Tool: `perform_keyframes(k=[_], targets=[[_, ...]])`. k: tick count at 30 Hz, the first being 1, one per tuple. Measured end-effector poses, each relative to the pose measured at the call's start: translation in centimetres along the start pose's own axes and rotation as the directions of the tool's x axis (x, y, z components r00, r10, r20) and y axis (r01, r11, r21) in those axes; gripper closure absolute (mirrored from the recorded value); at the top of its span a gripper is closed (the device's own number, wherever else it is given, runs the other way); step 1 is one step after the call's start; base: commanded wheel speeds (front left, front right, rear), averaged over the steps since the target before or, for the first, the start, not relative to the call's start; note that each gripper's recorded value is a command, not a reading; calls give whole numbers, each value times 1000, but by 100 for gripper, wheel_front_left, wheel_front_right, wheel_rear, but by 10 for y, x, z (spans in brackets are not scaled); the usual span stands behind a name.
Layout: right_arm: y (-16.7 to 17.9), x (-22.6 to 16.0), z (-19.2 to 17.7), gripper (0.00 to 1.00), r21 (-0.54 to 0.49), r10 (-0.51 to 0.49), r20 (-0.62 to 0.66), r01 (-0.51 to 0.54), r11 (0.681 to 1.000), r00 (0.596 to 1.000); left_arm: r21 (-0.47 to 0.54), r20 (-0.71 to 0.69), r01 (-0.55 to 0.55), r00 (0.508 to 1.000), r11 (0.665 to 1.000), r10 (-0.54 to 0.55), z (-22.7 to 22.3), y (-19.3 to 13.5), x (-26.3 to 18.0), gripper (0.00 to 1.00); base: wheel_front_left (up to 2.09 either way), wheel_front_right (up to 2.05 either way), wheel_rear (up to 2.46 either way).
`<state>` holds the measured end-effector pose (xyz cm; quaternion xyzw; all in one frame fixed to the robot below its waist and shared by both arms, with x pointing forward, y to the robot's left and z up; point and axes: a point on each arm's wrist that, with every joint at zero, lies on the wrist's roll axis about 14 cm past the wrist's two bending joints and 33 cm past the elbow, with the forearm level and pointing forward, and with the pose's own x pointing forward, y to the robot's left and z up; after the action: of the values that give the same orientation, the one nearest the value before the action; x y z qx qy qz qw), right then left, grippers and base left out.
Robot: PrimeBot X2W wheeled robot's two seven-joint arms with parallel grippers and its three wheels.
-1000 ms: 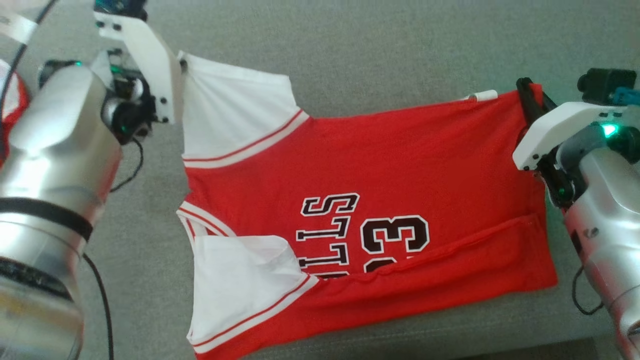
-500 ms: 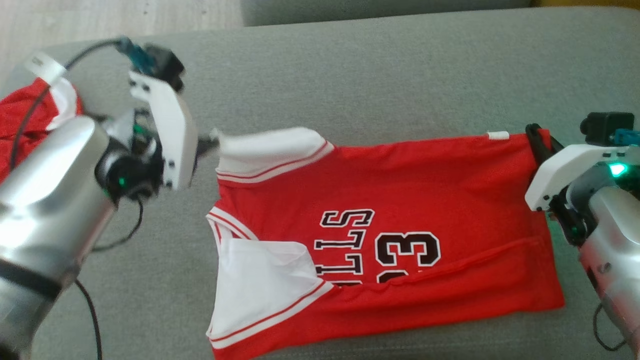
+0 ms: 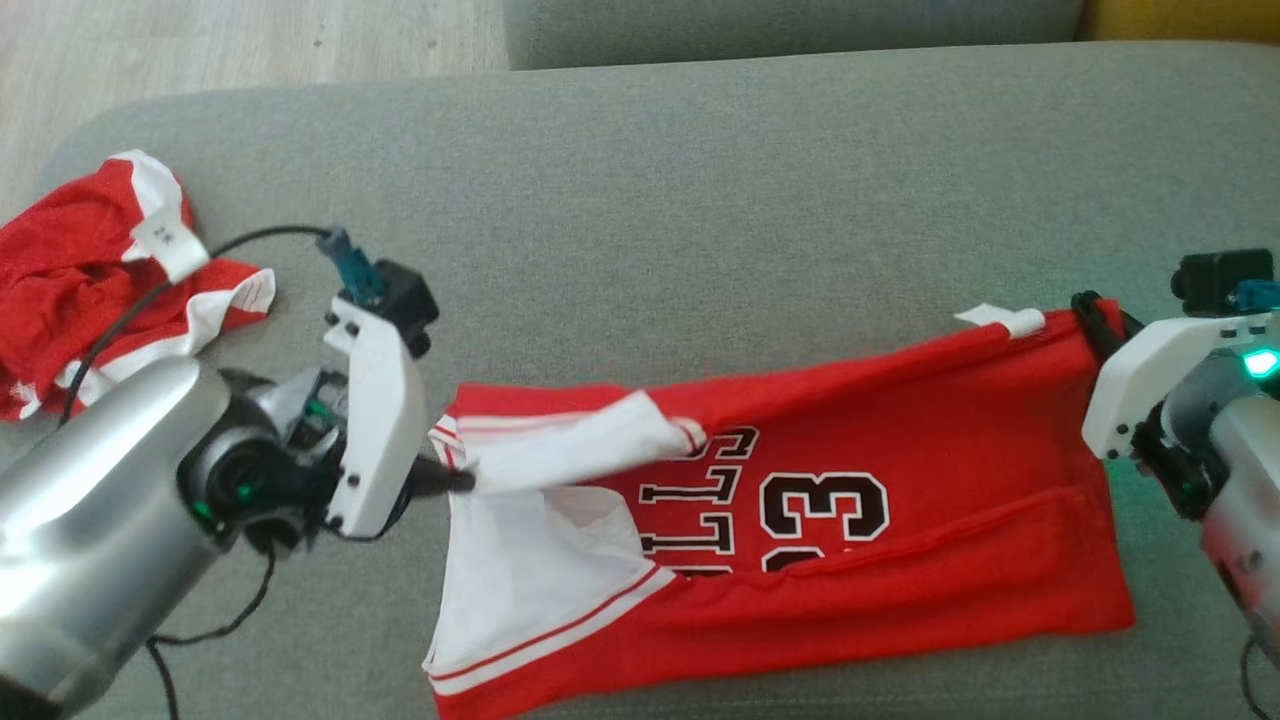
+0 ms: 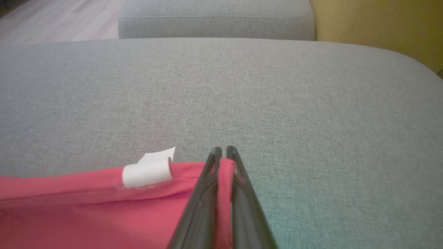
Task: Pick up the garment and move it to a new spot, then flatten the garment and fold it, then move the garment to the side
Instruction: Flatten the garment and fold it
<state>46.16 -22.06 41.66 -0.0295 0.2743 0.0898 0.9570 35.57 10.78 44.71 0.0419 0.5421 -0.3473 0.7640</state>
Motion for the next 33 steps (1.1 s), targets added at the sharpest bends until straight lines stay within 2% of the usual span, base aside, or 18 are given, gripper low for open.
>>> perform_keyframes(k=[5, 12, 20, 22, 23, 27, 28, 29, 30, 31, 32, 33], targets=[[-2, -3, -3, 100, -30, 12, -35, -13, 999, 999, -20, -51, 11, 999, 1000, -12, -16, -5, -6, 100, 0, 0, 0], [1, -11, -17, 100, -69, 56, -155, -67, 995, 986, -41, -145, 39, 988, 998, -44, -43, -16, -4, 100, 0, 0, 0], [6, -27, -51, 100, -49, 99, -335, -122, 991, 937, -53, -200, 32, 979, 998, -42, -59, -15, 0, 100, 0, 0, 0], [8, -30, -59, 98, -42, 108, -372, -132, 990, 922, -55, -209, 31, 977, 998, -42, -61, -14, 2, 100, 0, 0, 0], [8, -31, -62, 90, -42, 111, -385, -137, 990, 916, -55, -214, 28, 976, 998, -39, -62, -13, 3, 100, 0, 0, 0], [14, -35, -68, 91, -28, 134, -423, -161, 987, 896, -49, -249, 19, 968, 999, -30, -73, -11, 9, 100, 0, 0, 0], [15, -36, -71, 78, -27, 136, -433, -164, 986, 891, -45, -262, 12, 965, 999, -24, -77, -10, 11, 100, 0, 0, 0], [15, -37, -73, 50, -24, 138, -440, -165, 986, 888, -42, -263, 3, 965, 999, -14, -77, -8, 13, 100, 0, 0, 0], [15, -38, -73, 0, -21, 137, -441, -163, 986, 887, -37, -255, -1, 967, 999, -9, -76, -7, 14, 66, 0, 0, 0], [14, -39, -73, 0, -19, 136, -441, -161, 987, 887, -36, -251, 0, 968, 999, -9, -75, -7, 15, 27, 0, 0, 0], [14, -40, -73, 0, -19, 136, -440, -161, 987, 887, -38, -250, -1, 968, 999, -9, -75, -7, 15, 0, 0, 0, 0], [14, -41, -73, 0, -21, 135, -442, -160, 987, 887, -37, -244, -1, 970, 999, -8, -73, -7, 16, 0, 0, 0, 0]])
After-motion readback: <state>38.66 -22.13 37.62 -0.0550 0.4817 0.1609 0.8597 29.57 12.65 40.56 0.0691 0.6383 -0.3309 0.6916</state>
